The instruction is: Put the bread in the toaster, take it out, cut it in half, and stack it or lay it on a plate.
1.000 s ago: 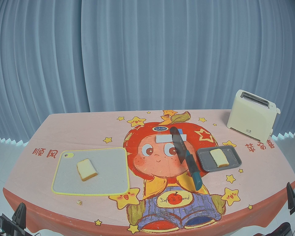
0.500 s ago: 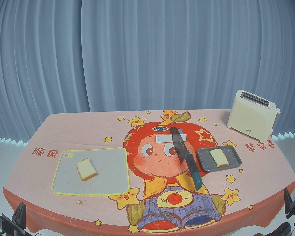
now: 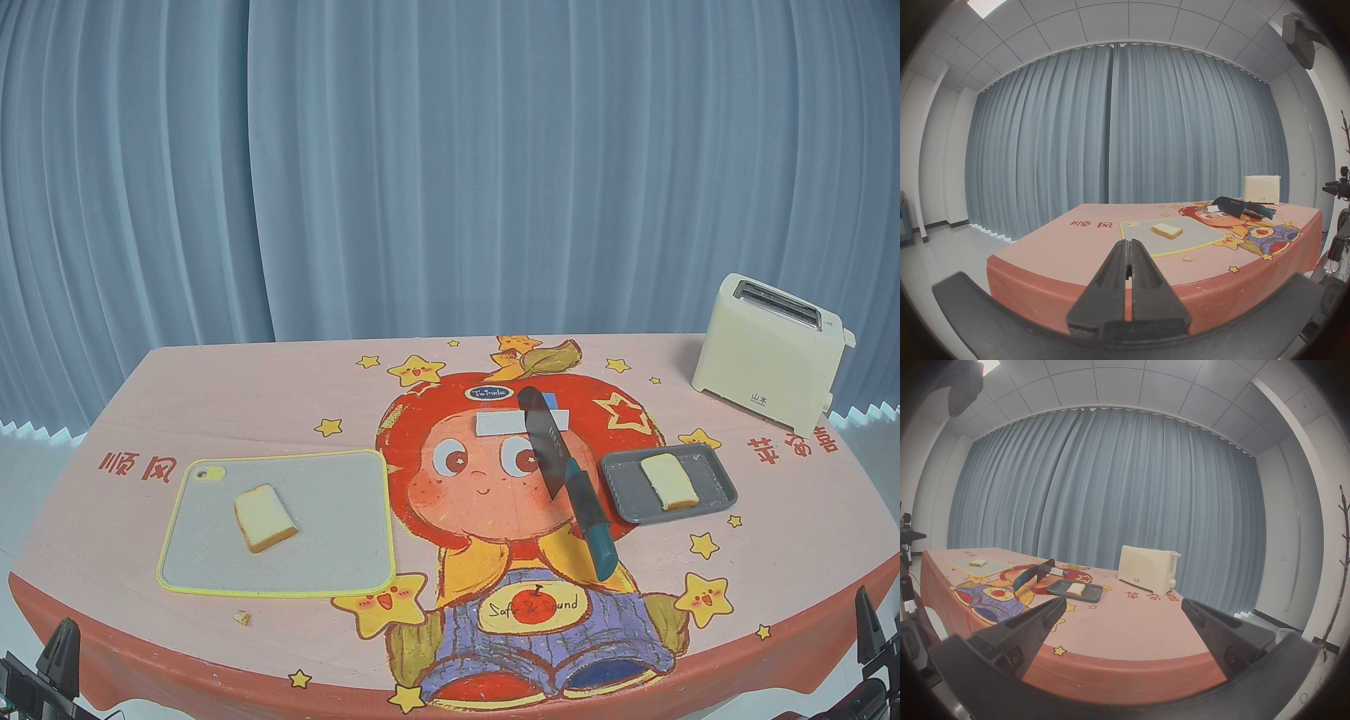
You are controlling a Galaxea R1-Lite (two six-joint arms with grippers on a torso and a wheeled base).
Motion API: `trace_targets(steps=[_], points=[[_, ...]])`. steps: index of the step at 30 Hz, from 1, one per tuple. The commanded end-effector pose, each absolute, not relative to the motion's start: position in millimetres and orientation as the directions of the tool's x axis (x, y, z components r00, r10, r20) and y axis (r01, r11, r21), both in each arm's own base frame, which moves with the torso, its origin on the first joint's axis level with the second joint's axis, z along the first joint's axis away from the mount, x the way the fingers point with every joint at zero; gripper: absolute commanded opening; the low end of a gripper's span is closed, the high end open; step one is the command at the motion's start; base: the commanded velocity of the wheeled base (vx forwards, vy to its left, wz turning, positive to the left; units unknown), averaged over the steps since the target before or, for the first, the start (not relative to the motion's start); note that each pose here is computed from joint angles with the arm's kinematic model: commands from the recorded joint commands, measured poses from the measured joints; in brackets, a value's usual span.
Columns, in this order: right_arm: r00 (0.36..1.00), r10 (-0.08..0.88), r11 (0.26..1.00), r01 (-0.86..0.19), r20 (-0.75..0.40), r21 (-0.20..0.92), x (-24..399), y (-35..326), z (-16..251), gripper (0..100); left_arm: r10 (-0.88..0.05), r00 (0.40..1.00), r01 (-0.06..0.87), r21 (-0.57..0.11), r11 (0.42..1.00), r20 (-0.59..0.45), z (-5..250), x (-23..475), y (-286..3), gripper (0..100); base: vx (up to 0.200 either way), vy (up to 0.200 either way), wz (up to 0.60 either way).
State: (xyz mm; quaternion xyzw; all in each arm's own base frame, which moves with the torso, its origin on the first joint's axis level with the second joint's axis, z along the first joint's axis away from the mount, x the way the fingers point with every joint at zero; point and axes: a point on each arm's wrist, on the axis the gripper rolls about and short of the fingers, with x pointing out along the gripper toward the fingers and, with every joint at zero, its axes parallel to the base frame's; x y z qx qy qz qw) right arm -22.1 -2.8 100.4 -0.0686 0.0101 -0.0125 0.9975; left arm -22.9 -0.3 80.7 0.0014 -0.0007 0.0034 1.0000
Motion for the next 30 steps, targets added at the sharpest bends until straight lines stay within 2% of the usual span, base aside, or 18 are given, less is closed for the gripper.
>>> trace_targets(steps=[1,5,14,21,30], points=[[0.999,-0.026,0.990,0.022,-0.028,-0.138,-21.5,-2.7,96.2,100,0.008,1.000,-0.008,0.003,1.000,0.000,75.5,-22.8,-0.3,0,0.000,0.000,0.00],[0.998,-0.025,0.990,0.016,-0.060,-0.139,-18.3,-2.6,84.5,100,0.008,1.000,-0.008,0.003,1.000,0.000,75.5,-22.8,-0.3,0,0.000,0.000,0.00],[0.998,-0.017,0.995,0.011,-0.060,-0.100,-18.0,-2.4,84.0,100,0.008,1.000,-0.008,0.003,1.000,0.000,75.5,-22.8,-0.3,0,0.000,0.000,0.00],[0.997,0.049,0.996,-0.053,-0.063,-0.070,-18.2,-0.9,83.9,100,0.008,1.000,-0.008,0.002,1.000,0.000,75.5,-22.8,-0.3,0,0.000,0.000,0.00],[0.996,0.066,0.996,-0.069,-0.063,-0.056,-18.3,-0.5,84.2,100,0.008,1.000,-0.008,0.002,1.000,0.000,75.5,-22.8,-0.3,0,0.000,0.000,0.00]])
